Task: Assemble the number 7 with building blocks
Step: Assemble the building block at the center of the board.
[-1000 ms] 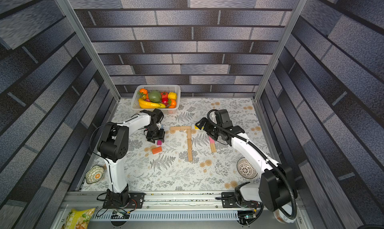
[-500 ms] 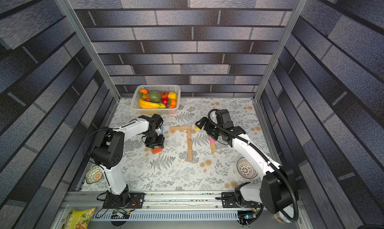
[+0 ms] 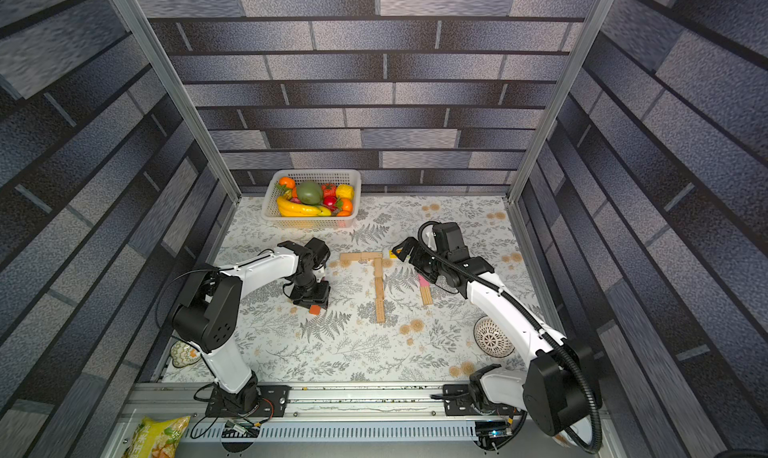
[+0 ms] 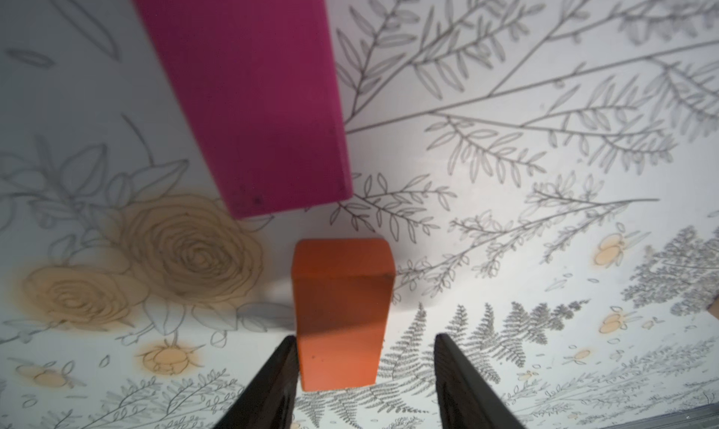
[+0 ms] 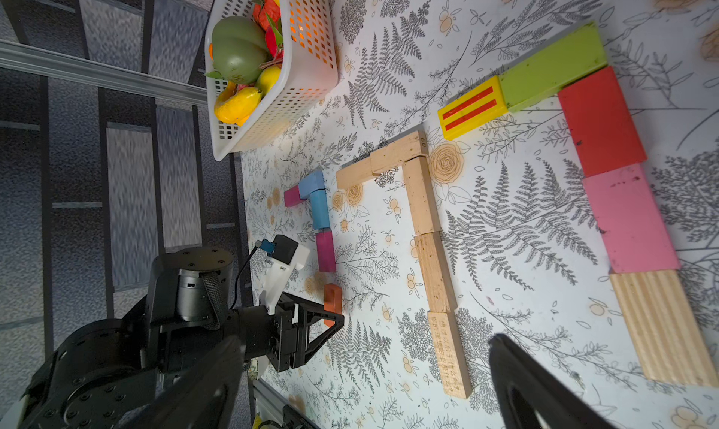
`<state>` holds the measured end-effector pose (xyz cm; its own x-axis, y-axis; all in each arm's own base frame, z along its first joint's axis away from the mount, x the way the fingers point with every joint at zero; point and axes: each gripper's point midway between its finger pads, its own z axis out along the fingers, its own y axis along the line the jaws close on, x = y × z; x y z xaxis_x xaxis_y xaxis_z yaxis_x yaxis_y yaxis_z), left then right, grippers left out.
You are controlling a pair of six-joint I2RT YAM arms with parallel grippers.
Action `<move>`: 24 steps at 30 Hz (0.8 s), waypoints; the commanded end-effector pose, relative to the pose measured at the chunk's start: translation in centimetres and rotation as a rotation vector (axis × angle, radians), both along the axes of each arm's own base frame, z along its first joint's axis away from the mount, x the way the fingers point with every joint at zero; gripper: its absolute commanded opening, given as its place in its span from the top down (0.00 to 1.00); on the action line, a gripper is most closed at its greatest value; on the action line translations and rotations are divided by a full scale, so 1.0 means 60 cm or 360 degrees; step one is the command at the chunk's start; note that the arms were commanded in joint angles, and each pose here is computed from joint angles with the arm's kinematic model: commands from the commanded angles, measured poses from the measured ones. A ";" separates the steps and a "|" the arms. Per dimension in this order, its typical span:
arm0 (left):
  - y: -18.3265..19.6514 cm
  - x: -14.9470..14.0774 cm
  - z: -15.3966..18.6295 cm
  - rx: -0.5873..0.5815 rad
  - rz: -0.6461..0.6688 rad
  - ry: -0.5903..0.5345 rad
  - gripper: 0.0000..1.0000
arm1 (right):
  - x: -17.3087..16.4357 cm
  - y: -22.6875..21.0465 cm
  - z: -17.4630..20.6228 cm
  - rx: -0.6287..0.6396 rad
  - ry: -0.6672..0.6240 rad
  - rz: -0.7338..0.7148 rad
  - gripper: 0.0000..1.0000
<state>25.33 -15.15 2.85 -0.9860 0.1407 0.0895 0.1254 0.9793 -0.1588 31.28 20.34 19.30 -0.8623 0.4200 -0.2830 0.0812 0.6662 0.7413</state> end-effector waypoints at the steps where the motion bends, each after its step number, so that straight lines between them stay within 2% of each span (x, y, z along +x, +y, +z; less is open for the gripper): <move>1: 0.002 -0.006 -0.003 0.0022 0.0029 -0.0002 0.48 | -0.006 0.000 0.008 0.0021 -0.0022 -0.0002 0.00; 10: 0.004 0.005 -0.014 0.0059 0.0075 0.0013 0.66 | -0.010 -0.002 0.006 0.0015 -0.0017 -0.0006 0.00; 24: 0.016 0.019 -0.018 0.0082 0.0112 0.0043 0.68 | -0.005 -0.001 -0.001 0.0009 -0.0005 -0.0007 0.00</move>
<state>26.24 -14.94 2.54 -0.9908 0.0886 0.1019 0.0732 0.9865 -0.1466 31.21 20.29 19.74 -0.8578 0.4223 -0.2929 0.0709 0.6617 0.7464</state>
